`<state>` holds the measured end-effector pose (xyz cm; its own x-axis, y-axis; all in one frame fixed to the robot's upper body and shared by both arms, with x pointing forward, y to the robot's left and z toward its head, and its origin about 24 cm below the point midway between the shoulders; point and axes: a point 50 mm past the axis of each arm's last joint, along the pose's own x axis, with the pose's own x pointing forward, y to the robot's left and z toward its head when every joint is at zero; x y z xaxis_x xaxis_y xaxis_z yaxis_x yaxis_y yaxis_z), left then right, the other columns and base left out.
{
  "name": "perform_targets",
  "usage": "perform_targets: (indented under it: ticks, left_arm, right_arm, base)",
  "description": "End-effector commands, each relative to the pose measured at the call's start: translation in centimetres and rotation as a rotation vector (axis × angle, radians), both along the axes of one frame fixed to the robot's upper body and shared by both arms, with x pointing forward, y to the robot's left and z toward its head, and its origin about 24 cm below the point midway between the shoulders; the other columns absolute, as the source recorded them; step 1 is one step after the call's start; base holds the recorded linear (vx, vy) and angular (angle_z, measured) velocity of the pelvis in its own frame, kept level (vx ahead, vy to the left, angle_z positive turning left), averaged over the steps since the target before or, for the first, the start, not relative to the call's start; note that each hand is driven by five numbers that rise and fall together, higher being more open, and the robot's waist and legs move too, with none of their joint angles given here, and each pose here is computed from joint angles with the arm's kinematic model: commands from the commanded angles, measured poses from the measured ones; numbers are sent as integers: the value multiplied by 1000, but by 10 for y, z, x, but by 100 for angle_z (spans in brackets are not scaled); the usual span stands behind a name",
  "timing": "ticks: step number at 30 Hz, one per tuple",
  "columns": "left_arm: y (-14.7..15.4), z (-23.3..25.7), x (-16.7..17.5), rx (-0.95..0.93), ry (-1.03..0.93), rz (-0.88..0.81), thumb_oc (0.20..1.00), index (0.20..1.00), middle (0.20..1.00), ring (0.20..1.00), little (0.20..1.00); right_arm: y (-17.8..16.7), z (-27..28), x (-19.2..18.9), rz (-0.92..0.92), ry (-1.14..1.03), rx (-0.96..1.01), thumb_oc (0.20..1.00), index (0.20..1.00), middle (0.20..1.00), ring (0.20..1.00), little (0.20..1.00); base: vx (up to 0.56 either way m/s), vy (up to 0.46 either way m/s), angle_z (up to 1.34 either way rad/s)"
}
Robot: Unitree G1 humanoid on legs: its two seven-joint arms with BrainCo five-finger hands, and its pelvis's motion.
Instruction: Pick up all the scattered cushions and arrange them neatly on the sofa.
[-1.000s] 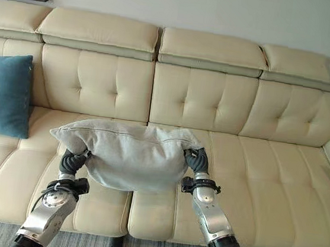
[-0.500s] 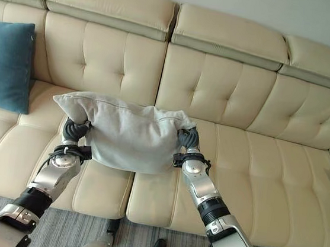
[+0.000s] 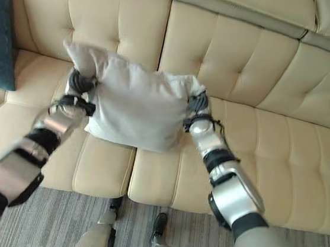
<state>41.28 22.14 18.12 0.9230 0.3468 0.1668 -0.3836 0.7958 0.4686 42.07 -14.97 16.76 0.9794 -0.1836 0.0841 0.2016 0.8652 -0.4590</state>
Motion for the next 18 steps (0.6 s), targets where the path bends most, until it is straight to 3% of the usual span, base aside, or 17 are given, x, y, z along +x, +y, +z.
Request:
perform_targets:
  ticks: [1,4,9,13,18]
  left_arm:
    - [10,46,5,-178,-124,-18,1000,1000,1000,1000,1000]
    - [32,28,0,-513,-115,28,1000,1000,1000,1000,1000]
    - [63,0,-18,-816,-197,105,1000,1000,1000,1000,1000]
    - [79,-39,-41,-824,-176,139,1000,1000,1000,1000,1000]
    - [90,-77,-83,-579,-91,101,1000,1000,1000,1000,1000]
  right_arm:
    - [-20,-7,0,-71,69,89,1000,1000,1000,1000,1000]
    - [-51,-17,-5,-220,103,229,1000,1000,1000,1000,1000]
    - [-89,-34,-23,-374,0,596,1000,1000,1000,1000,1000]
    - [-112,-63,-48,-411,-51,715,1000,1000,1000,1000,1000]
    - [-128,-101,-93,-335,-10,554,1000,1000,1000,1000,1000]
  base:
    - [0,0,0]
    - [44,35,2]
    - [56,63,-5]
    - [63,49,-10]
    - [43,24,-6]
